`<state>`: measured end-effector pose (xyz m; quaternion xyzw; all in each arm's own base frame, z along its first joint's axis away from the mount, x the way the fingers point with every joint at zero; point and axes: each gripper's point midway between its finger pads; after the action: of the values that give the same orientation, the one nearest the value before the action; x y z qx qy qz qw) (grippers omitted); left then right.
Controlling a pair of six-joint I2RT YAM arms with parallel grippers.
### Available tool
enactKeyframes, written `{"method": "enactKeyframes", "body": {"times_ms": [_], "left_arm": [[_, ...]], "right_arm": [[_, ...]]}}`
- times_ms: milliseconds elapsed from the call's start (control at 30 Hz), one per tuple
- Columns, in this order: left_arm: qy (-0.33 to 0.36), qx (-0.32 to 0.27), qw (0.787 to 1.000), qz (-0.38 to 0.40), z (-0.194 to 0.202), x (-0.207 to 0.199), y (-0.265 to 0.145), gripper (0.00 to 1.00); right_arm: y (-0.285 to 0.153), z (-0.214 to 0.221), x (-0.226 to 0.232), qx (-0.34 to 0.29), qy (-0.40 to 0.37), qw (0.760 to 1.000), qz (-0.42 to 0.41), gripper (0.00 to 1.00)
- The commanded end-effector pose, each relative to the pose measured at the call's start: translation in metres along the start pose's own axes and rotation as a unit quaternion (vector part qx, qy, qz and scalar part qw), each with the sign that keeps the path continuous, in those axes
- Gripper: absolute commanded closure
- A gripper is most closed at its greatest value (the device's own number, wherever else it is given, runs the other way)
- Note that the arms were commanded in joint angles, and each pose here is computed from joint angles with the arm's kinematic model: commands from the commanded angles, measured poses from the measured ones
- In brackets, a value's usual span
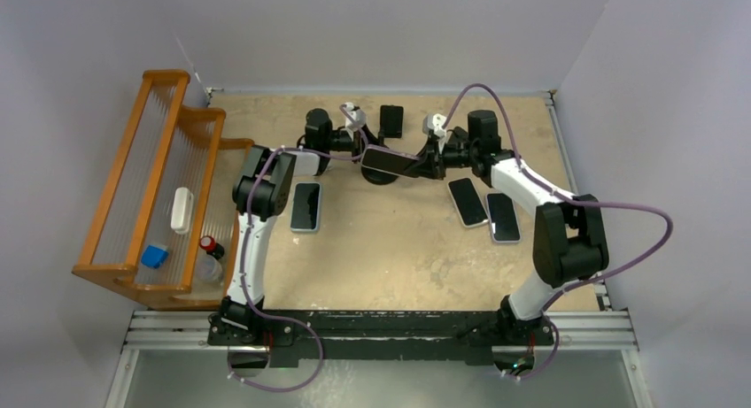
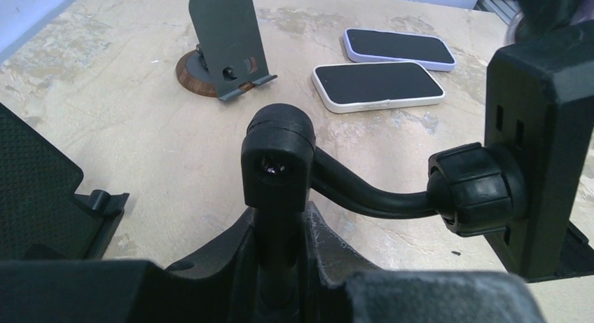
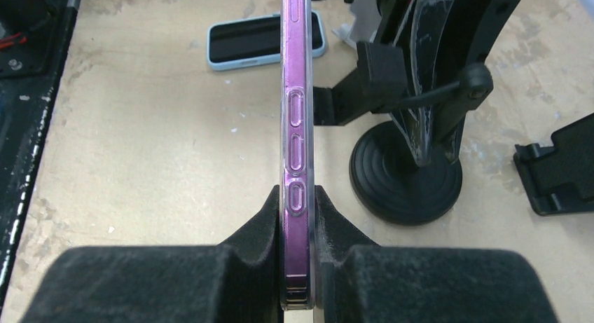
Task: Place the phone on the phone stand
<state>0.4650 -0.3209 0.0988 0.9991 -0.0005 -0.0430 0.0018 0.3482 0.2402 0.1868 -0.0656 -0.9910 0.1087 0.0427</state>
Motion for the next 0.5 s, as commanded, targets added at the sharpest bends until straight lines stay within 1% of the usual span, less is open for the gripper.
{"method": "enactKeyframes", "body": {"times_ms": [0,267,467], "left_arm": [[-0.023,0.006,0.999,0.026,0.007,-0.004,-0.008,1.00],[-0.018,-0.001,0.999,0.034,0.009,-0.009,-0.012,1.00],[-0.019,-0.021,0.999,0.028,0.001,-0.007,-0.029,1.00]], "right_arm": [[0.001,-0.018,-0.008,-0.017,-0.063,0.998,-0.003,1.00],[0.006,0.007,-0.023,0.016,-0.020,1.000,0.014,1.00],[0.012,0.031,-0.035,0.038,0.005,0.999,0.017,1.00]]}}
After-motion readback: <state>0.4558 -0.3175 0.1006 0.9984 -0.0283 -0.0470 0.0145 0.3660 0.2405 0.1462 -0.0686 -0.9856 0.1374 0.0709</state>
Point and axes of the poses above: each gripper's point midway between its finger pads, its own y axis out along the fingers, its own x axis along the line the jaws close on, z = x × y, and after that the axes turned 1 degree about y, right-handed
